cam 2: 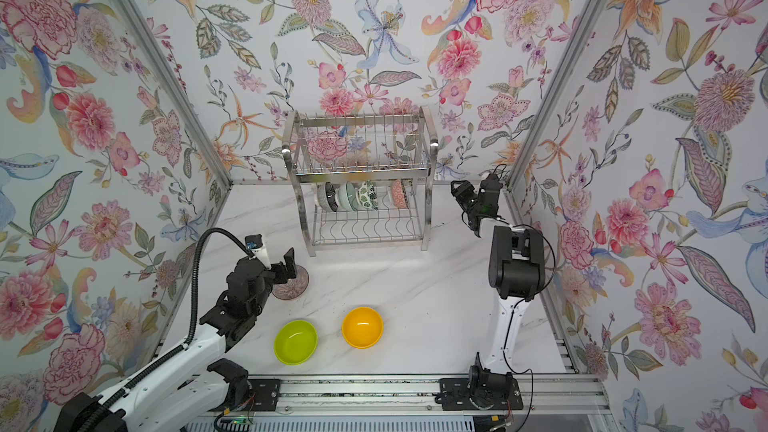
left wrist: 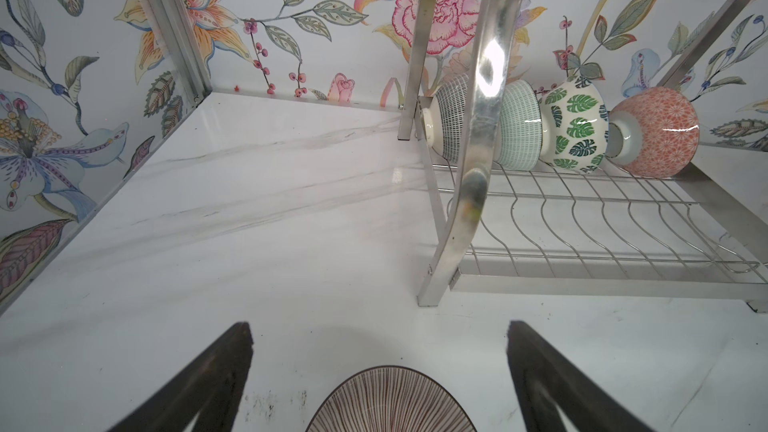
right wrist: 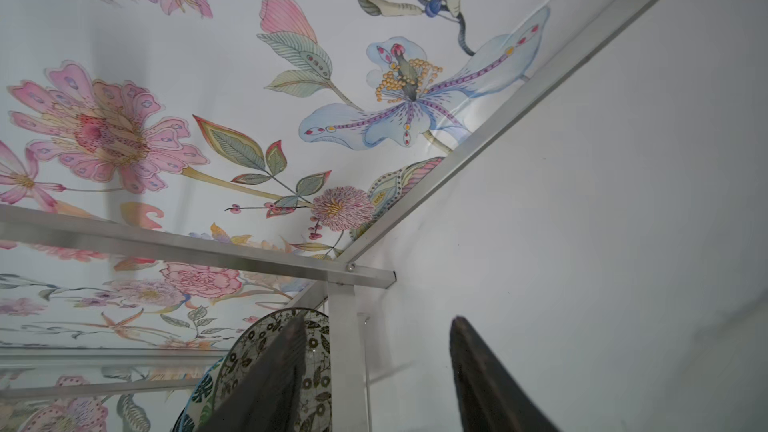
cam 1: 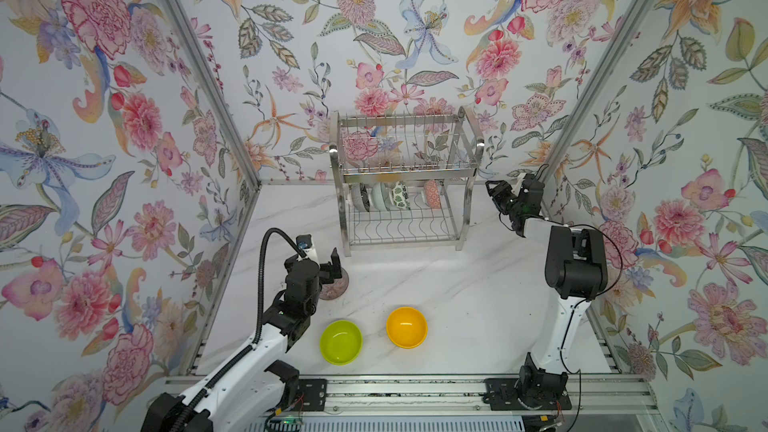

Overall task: Load the bowls into the dish rack
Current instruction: 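Withdraw the right gripper from the rack while the left gripper lowers toward the striped bowl, then swing the right gripper toward the table center while the left gripper hovers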

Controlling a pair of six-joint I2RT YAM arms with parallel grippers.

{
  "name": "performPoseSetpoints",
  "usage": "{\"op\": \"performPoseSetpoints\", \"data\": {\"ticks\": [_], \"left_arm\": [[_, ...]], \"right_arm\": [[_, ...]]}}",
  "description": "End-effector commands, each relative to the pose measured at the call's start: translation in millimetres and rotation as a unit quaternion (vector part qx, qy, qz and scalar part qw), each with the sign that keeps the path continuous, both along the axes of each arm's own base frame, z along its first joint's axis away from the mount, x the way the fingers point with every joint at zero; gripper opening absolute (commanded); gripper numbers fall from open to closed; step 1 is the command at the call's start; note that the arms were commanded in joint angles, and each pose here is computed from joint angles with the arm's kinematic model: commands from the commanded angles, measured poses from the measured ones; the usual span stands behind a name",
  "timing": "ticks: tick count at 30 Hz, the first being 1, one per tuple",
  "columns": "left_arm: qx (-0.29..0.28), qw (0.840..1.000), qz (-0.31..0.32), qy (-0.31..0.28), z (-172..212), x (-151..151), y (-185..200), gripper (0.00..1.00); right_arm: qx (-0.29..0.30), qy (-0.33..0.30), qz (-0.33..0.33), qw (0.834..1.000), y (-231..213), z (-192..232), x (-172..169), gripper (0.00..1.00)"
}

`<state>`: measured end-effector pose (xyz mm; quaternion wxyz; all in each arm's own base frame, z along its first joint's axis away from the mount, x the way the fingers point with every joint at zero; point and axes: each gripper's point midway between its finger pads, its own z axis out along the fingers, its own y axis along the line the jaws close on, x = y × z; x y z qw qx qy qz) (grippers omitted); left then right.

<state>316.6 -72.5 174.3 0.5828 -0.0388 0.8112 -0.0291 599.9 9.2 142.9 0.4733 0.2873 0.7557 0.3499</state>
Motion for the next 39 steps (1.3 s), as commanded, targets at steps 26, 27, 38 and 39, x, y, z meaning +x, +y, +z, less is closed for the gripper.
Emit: {"op": "performPoseSetpoints", "data": {"ticks": [26, 27, 38, 39], "left_arm": [[-0.032, 0.998, 0.031, 0.049, -27, -3, 3, 0.97], [-0.034, 0.998, 0.032, 0.049, -27, -3, 3, 0.97], [-0.043, 0.996, 0.027, 0.07, -33, -6, 0, 0.97], [-0.044, 0.996, 0.026, 0.072, -34, -7, 0, 0.97]], "right_arm": [[-0.198, 0.054, -0.271, 0.94, -20, 18, -142, 0.61], [-0.216, 0.047, -0.275, 0.936, -18, 24, -147, 0.61], [-0.318, -0.012, -0.196, 0.927, 14, 74, -167, 0.61], [-0.32, -0.014, -0.183, 0.929, 19, 76, -170, 0.61]]}}
